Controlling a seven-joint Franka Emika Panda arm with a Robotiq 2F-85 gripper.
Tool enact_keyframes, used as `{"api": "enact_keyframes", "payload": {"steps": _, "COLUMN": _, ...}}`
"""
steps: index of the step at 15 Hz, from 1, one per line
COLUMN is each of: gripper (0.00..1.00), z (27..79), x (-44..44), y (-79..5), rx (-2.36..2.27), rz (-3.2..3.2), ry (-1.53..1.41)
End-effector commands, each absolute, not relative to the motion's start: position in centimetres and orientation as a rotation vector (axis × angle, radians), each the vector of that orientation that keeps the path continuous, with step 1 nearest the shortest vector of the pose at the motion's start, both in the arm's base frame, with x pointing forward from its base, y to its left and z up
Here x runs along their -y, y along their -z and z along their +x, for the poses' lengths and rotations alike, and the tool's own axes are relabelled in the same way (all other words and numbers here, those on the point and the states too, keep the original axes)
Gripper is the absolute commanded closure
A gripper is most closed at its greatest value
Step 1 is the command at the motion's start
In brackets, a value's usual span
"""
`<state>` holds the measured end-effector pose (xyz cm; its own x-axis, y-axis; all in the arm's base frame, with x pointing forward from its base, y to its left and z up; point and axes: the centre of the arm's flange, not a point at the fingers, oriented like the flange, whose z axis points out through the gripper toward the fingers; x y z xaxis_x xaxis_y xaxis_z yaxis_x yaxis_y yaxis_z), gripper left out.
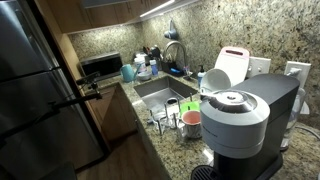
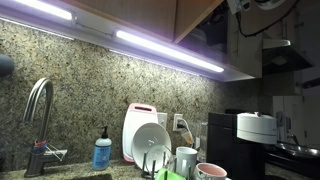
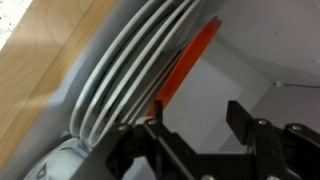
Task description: Take the orange lid out of the open cupboard and put it on the counter
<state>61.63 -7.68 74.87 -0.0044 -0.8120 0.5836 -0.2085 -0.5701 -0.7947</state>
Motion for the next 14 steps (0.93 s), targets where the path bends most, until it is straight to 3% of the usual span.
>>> {"api": "enact_keyframes", "payload": {"steps": 1, "gripper": 0.01, "z": 61.6, "x": 6.9, "y": -75.2, "rx": -1.087, "rz": -1.762, "ry": 1.610}}
{"api": "enact_keyframes", "payload": {"steps": 14, "gripper": 0.00, "z": 63.2, "x": 4.1, "y": -74.5, "rx": -1.042, "rz": -1.785, "ry": 1.583}}
